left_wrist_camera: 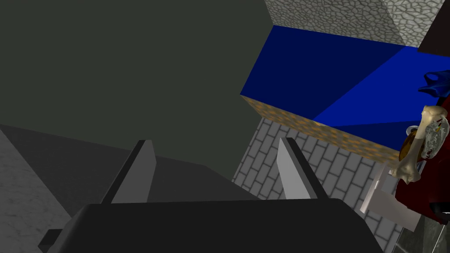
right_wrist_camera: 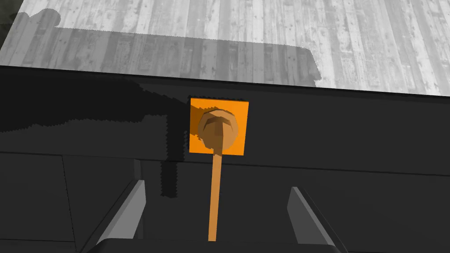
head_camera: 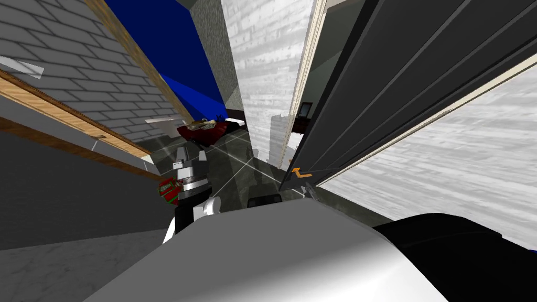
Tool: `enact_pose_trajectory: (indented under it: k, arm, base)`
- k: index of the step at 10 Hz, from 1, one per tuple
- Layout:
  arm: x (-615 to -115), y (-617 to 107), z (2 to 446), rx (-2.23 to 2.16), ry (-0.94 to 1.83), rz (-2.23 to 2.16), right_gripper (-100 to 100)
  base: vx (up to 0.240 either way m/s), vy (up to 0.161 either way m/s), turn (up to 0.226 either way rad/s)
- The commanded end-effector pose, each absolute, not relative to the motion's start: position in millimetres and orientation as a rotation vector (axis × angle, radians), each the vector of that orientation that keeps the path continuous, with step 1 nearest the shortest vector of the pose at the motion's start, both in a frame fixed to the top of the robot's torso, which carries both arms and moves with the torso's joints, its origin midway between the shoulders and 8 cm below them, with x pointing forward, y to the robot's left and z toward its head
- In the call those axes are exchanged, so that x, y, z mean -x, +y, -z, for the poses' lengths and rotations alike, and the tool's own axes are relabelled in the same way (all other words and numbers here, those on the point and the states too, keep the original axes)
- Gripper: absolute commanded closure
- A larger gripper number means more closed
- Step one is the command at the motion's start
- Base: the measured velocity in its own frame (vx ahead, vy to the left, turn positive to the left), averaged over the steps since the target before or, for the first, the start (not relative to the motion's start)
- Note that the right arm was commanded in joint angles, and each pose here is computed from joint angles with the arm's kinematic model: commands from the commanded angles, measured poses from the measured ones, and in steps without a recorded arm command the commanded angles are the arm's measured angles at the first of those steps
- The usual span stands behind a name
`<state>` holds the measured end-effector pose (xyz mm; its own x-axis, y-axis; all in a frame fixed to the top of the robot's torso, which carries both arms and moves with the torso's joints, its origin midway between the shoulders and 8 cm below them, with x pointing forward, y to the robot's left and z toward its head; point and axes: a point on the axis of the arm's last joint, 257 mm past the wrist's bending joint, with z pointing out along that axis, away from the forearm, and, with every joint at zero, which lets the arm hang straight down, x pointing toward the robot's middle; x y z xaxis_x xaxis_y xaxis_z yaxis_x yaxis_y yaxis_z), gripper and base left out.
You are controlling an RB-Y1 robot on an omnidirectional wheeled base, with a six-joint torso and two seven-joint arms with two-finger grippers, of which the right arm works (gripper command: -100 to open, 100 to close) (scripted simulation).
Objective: Pull the door open
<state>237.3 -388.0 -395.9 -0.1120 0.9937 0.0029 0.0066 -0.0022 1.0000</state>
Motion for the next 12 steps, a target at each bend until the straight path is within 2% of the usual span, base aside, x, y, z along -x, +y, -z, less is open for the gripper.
enact_pose_trajectory:
  k: [1,2,3,6,8,9,10,12]
  arm:
    - [-222.2,-392.9,394.7,-1.167,1.278,-1.278,-100]
    - [-215.3,-396.0,393.2,-1.170,1.270,-1.270,-100]
    - [-220.1,-394.4,395.9,-1.170,1.277,-1.274,-100]
    - [-233.5,-418.2,394.6,-1.194,1.238,-1.233,-100]
    - [-246.1,-439.2,392.7,-1.217,1.202,-1.199,-100]
    - [-241.9,-432.3,392.7,-1.208,1.212,-1.210,-100]
    - [-241.9,-432.3,392.7,-1.208,1.212,-1.210,100]
    - [-241.9,-432.3,392.7,-1.208,1.212,-1.210,100]
  base:
    - [-0.027,0.005,-0.282]
    - [-0.045,-0.005,-0.328]
    - [-0.025,0.001,-0.062]
    - [0.111,0.068,0.170]
    - [0.217,0.024,0.231]
    - [0.104,0.003,0.041]
    - [-0.012,-0.001,-0.035]
    - [-0.033,-0.002,0.005]
